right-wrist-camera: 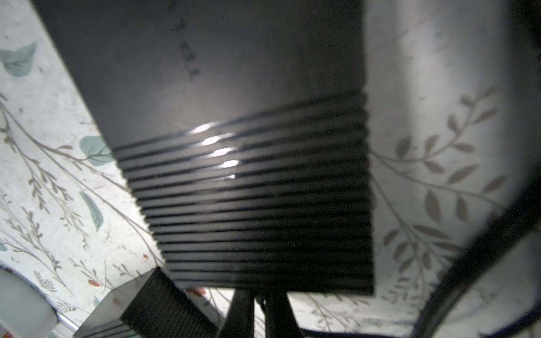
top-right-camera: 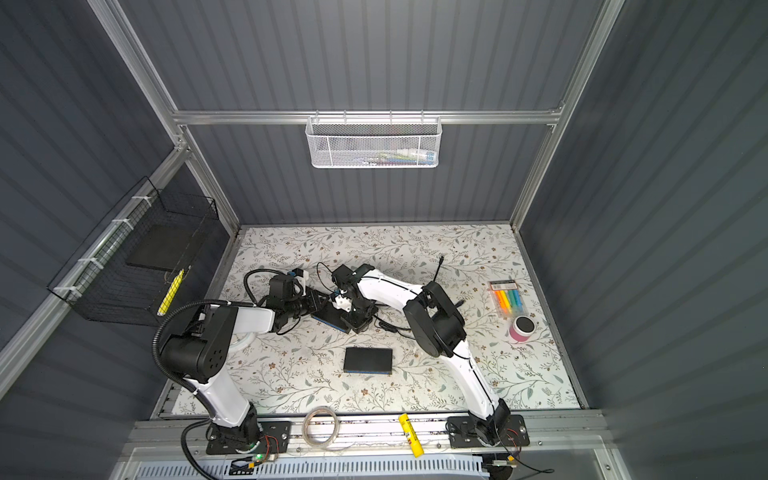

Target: Insert the plug into the switch port

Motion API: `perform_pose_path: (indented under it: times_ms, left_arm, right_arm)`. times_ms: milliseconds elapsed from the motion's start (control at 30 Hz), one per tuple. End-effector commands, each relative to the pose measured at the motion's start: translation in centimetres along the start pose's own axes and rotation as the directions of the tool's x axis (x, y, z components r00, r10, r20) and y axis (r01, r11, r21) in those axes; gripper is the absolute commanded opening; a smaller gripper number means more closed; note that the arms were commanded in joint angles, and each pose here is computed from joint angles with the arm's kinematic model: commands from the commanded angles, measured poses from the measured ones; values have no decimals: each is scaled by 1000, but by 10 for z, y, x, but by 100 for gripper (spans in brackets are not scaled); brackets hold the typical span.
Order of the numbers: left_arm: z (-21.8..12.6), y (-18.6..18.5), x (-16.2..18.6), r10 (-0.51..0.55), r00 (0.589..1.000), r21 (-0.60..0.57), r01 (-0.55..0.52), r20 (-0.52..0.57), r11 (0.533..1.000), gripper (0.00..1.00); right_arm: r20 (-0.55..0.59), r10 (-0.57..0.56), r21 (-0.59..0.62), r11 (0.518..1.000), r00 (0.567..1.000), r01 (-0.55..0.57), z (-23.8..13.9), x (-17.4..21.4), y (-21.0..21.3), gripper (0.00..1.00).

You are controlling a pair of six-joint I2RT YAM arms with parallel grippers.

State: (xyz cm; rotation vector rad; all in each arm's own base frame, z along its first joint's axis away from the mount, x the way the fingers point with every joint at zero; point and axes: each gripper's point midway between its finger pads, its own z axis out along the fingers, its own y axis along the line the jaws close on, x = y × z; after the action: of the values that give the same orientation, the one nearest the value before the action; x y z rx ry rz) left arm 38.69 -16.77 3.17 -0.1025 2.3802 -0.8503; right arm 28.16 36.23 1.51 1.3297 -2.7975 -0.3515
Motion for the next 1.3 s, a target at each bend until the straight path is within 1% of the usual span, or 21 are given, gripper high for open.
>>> perform_pose_path:
  times_ms: [0, 133, 233, 300, 633, 800, 867, 1033, 1133, 1200, 1267]
  left_arm:
    - [2, -19, 123, -94, 910, 46, 123, -404, 991, 38]
    - [1, -17, 125, -94, 910, 34, 117, -405, 993, 38]
    - [3, -18, 127, -92, 908, 31, 115, -408, 993, 38]
    - [5, -18, 128, -90, 908, 32, 114, -410, 993, 38]
    - [7, -18, 138, -92, 901, 33, 117, -423, 993, 38]
    - [8, -18, 141, -94, 901, 37, 121, -423, 992, 38]
    - [9, -18, 144, -100, 900, 40, 129, -424, 991, 38]
    - [10, -20, 146, -108, 900, 53, 143, -423, 988, 38]
    - [10, -19, 147, -112, 899, 52, 147, -423, 988, 38]
    - [9, -19, 147, -113, 900, 52, 149, -420, 988, 38]
    - [9, -18, 148, -114, 899, 52, 150, -422, 987, 38]
  right_arm:
    - [452, -99, -8, 993, 886, 115, -14, -117, 17, 0]
    - [481, -111, -5, 992, 870, 129, -37, -124, 23, 0]
    - [488, -118, 1, 991, 865, 134, -53, -127, 26, 0]
    - [497, -117, -1, 991, 860, 136, -58, -128, 28, 0]
    - [527, -111, -19, 990, 843, 142, -63, -140, 33, 0]
    - [537, -137, -24, 984, 832, 177, -69, -149, 40, 0]
    - [539, -146, -24, 982, 830, 188, -66, -151, 41, 0]
    - [551, -124, -42, 984, 825, 175, -58, -158, 40, 0]
    - [575, -119, -41, 984, 810, 174, -63, -166, 40, 0]
    - [588, -133, -32, 982, 798, 187, -69, -170, 42, 0]
    - [593, -156, -62, 970, 790, 237, -74, -170, 52, 0]
